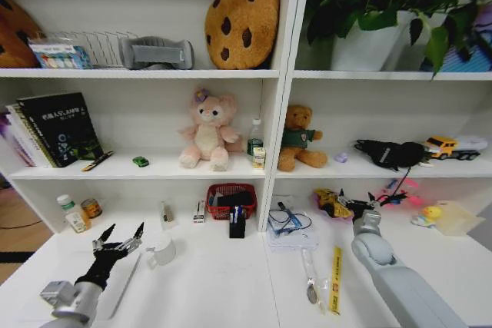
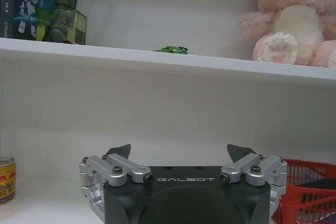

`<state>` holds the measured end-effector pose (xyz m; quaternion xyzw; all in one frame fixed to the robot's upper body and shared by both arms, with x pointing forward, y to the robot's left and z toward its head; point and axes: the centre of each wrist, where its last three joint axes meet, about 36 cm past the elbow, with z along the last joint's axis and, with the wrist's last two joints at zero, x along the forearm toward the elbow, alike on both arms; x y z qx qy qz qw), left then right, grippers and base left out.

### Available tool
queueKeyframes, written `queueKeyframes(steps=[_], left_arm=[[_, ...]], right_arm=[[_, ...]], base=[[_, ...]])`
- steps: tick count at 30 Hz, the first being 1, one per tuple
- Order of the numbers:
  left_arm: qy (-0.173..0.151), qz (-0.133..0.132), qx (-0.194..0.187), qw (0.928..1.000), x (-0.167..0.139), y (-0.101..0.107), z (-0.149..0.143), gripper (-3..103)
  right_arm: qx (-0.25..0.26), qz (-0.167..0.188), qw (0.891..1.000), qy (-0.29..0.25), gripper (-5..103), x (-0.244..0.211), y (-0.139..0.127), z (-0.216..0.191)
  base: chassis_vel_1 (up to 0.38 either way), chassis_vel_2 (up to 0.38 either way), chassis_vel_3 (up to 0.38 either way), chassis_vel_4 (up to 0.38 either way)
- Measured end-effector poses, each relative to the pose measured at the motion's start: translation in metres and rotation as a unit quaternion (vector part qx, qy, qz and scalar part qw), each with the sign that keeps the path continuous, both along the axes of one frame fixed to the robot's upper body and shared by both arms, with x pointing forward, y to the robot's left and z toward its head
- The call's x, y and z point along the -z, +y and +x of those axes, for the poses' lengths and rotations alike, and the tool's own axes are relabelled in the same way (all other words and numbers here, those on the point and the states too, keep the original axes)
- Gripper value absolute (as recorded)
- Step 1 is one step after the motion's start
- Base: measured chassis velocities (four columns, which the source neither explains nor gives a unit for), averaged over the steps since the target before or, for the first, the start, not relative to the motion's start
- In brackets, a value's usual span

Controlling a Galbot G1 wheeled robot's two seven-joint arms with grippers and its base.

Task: Organize the objects on the table.

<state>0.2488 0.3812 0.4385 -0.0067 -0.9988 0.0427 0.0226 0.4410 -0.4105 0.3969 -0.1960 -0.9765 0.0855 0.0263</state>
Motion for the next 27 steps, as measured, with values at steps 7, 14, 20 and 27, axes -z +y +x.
queueKeyframes(steps=[7, 14, 20, 27], left_arm=[[0.0, 0.0, 0.0, 1.0, 0.0, 0.0, 0.0, 100], [0.0, 0.0, 0.0, 1.0, 0.0, 0.0, 0.0, 100], [0.0, 0.0, 0.0, 1.0, 0.0, 0.0, 0.0, 100], [0.0, 0.0, 0.0, 1.0, 0.0, 0.0, 0.0, 100]], right_arm=[[-0.041, 0.01, 0.999, -0.003, 100, -0.006, 0.032, -0.056], [-0.114, 0.013, 0.993, -0.01, 100, -0.005, 0.049, -0.122], [-0.173, 0.004, 0.984, -0.038, 100, -0.013, 0.038, -0.176], [-0.187, -0.011, 0.98, -0.067, 100, -0.021, 0.025, -0.2]], base=[[0.0, 0.0, 0.0, 0.0], [0.0, 0.0, 0.0, 0.0], [0.0, 0.0, 0.0, 0.0], [0.0, 0.0, 0.0, 0.0]])
